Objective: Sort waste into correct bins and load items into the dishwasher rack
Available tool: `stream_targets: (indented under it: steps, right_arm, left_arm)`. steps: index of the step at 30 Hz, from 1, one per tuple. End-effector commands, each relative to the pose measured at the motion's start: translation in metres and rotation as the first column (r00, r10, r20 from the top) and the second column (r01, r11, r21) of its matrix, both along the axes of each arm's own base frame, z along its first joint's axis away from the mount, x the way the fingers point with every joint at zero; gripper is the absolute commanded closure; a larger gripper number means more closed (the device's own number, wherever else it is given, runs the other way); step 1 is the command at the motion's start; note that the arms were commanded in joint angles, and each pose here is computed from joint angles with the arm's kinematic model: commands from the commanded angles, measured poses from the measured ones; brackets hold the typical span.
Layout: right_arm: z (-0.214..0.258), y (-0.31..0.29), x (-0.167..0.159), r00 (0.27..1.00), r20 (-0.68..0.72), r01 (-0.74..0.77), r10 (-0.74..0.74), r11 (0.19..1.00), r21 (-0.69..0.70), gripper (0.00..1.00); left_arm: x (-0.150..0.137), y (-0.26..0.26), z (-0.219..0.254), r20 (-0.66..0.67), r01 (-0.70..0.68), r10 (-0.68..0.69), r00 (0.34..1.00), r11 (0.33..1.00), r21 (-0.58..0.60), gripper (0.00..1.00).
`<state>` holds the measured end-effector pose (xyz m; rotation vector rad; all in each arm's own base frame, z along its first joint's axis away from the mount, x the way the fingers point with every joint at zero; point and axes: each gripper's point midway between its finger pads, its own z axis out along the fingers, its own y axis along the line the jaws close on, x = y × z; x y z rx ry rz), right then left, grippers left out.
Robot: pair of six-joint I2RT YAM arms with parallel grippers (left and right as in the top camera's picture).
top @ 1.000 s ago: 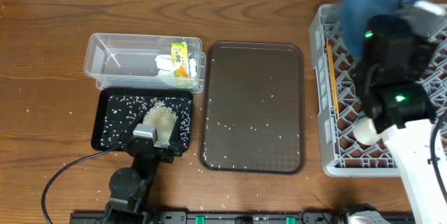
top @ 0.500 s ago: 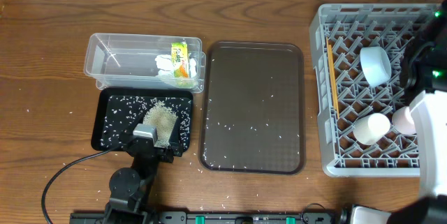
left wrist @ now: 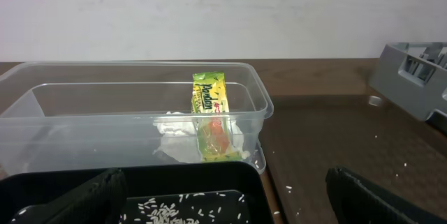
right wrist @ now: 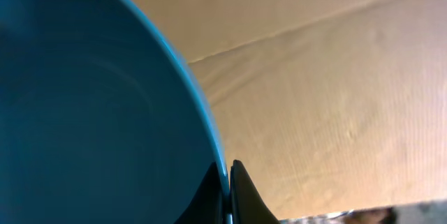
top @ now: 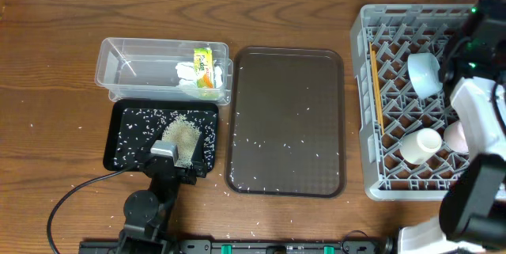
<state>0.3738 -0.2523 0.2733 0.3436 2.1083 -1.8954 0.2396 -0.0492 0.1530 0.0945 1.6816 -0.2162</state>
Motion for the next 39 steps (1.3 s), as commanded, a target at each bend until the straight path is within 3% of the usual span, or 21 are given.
stream_targets:
  steps: [1,10,12,16,21,28,39]
  right_arm:
    - [-0.016,0.006,0.011,0.992,-0.124,-0.012,0.012,1.0,-0.003,0.99]
    - [-0.03,0.048,0.049,0.972,-0.137,-0.189,0.192,0.981,0.034,0.96]
    - [-0.032,0.063,0.059,0.96,-0.134,-0.24,0.244,0.97,0.043,0.85]
    - [-0.032,0.093,0.076,0.935,-0.121,-0.33,0.334,0.942,0.052,0.52]
    - [-0.017,0.129,0.089,0.921,-0.03,-0.388,0.388,0.921,0.008,0.32]
    - [0.037,0.159,0.086,0.908,0.141,-0.382,0.394,0.918,-0.108,0.27]
    - [0.12,0.26,0.049,0.738,0.307,-0.584,0.601,0.796,-0.156,0.23]
  left_arm:
    - [0.0,0.004,-0.016,-0.039,-0.017,0.018,0.999,1.0,0.024,0.06]
    - [0.0,0.004,-0.016,-0.039,-0.017,0.018,0.999,1.0,0.024,0.06]
    - [0.0,0.004,-0.016,-0.039,-0.017,0.018,0.999,1.0,0.024,0.06]
    - [0.0,0.004,-0.016,-0.04,-0.017,0.018,0.999,1.0,0.024,0.06]
    - [0.0,0.004,-0.016,-0.039,-0.017,0.018,0.999,1.0,0.024,0.07]
    - [0.0,0.004,-0.016,-0.039,-0.017,0.018,0.999,1.0,0.024,0.06]
    - [0.0,0.004,-0.016,-0.039,-0.017,0.018,0.999,1.0,0.024,0.06]
